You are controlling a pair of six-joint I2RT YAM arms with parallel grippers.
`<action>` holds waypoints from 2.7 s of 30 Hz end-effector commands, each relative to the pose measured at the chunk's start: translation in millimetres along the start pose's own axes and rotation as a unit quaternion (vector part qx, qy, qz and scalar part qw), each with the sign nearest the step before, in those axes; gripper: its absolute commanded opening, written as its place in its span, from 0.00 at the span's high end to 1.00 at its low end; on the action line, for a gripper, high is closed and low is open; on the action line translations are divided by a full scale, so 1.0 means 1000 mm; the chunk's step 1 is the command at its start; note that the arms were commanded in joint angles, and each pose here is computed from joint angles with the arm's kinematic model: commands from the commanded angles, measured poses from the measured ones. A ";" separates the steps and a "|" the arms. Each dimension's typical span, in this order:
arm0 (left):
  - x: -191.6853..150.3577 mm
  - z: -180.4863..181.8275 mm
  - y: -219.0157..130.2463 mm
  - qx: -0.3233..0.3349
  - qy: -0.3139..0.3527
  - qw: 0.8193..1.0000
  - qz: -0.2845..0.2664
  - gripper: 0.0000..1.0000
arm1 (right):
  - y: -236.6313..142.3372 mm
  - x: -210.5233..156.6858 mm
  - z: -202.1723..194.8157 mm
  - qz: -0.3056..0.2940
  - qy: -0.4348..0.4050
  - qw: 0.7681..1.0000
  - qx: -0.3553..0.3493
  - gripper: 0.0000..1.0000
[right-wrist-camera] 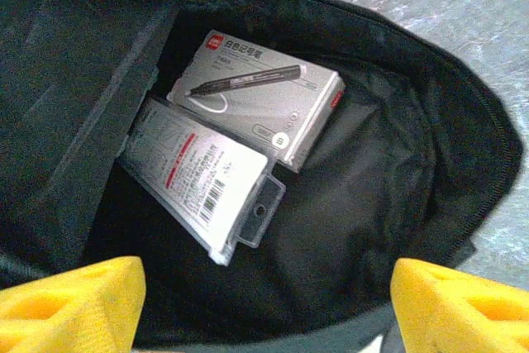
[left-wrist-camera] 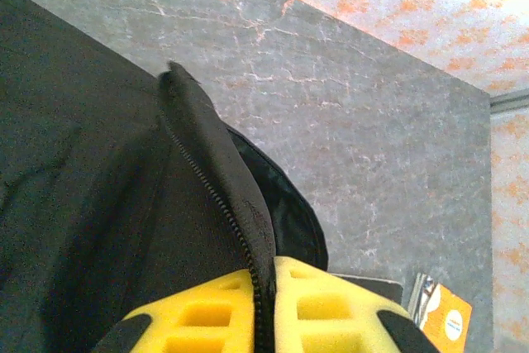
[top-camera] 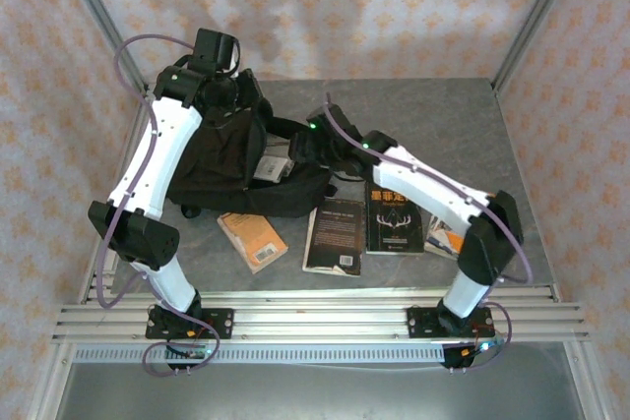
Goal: Pack the student bag
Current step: Close the student bag at the top-left of the table, then pick up the book from the bottom-center of the table.
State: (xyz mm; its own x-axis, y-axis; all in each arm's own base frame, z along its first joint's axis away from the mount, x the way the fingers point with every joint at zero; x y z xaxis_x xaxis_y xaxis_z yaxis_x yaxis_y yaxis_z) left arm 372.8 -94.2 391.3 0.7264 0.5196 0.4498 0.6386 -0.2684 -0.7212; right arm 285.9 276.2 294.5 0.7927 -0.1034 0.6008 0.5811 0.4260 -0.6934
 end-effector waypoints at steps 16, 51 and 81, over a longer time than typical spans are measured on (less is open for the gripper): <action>0.073 0.022 -0.050 0.097 -0.043 0.966 -0.235 0.90 | -0.031 -0.077 -0.035 0.074 -0.132 0.988 0.004 0.25; -0.218 0.207 0.032 0.124 -0.167 0.975 0.077 0.44 | 0.097 -0.116 0.022 0.258 -0.090 0.959 0.074 0.33; -0.256 0.241 0.074 0.089 -0.199 0.958 0.185 0.82 | 0.145 -0.151 0.065 0.421 -0.059 0.872 0.242 0.43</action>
State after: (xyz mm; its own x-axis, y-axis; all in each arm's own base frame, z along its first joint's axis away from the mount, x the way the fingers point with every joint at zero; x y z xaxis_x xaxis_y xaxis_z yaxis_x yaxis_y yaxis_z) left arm 184.0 -45.1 111.0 0.6838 0.7293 0.0208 0.3426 -0.2958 -0.8917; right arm 272.8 393.3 119.3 0.9228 0.3803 0.0622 -0.1948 0.5996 -0.7762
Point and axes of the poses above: each hand's point on the last joint's axis, 136 mm out from that joint toward the fingers, its own y axis out along the fingers, its own z axis along the line the jaws close on, x = y × z, the point moved 10 cm from there along -y, back along the fingers, and after that the axes turned 4 degrees about -y, right-handed, at the moved point
